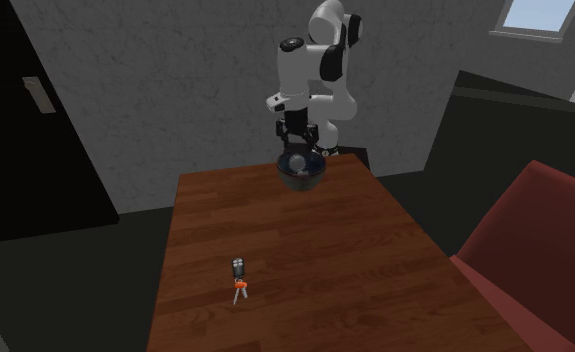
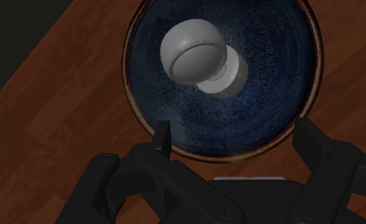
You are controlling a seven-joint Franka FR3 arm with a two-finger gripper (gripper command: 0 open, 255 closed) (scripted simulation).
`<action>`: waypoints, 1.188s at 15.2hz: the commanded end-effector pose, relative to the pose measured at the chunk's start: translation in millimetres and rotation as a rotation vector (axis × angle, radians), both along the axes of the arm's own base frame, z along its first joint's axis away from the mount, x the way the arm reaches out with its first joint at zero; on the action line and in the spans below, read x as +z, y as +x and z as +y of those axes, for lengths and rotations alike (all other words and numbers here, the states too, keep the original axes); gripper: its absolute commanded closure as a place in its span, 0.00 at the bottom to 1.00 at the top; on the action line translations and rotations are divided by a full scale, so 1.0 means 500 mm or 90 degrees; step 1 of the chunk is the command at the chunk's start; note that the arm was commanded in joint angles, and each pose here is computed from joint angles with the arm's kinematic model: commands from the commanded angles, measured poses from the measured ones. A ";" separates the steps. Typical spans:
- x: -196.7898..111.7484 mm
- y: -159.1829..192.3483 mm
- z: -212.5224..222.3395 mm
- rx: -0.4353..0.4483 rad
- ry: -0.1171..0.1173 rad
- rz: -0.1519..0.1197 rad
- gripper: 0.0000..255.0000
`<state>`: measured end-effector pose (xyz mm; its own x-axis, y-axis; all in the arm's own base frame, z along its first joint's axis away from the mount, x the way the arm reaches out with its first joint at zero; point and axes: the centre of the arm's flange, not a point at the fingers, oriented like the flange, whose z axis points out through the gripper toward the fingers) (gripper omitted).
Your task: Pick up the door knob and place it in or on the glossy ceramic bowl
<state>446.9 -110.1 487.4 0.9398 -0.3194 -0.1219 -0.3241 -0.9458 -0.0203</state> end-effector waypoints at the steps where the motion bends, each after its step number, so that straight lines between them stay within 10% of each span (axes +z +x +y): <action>1: -0.010 0.017 0.003 -0.009 -0.010 0.010 0.00; 15: -0.079 0.009 0.006 -0.009 -0.010 0.010 0.00; 16: -0.079 0.009 0.006 -0.009 -0.010 0.010 1.00; 18: -0.079 0.009 0.006 -0.009 -0.010 0.010 1.00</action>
<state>451.3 -106.9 447.8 0.9334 -0.3342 -0.1309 -0.3371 -0.9415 -0.0003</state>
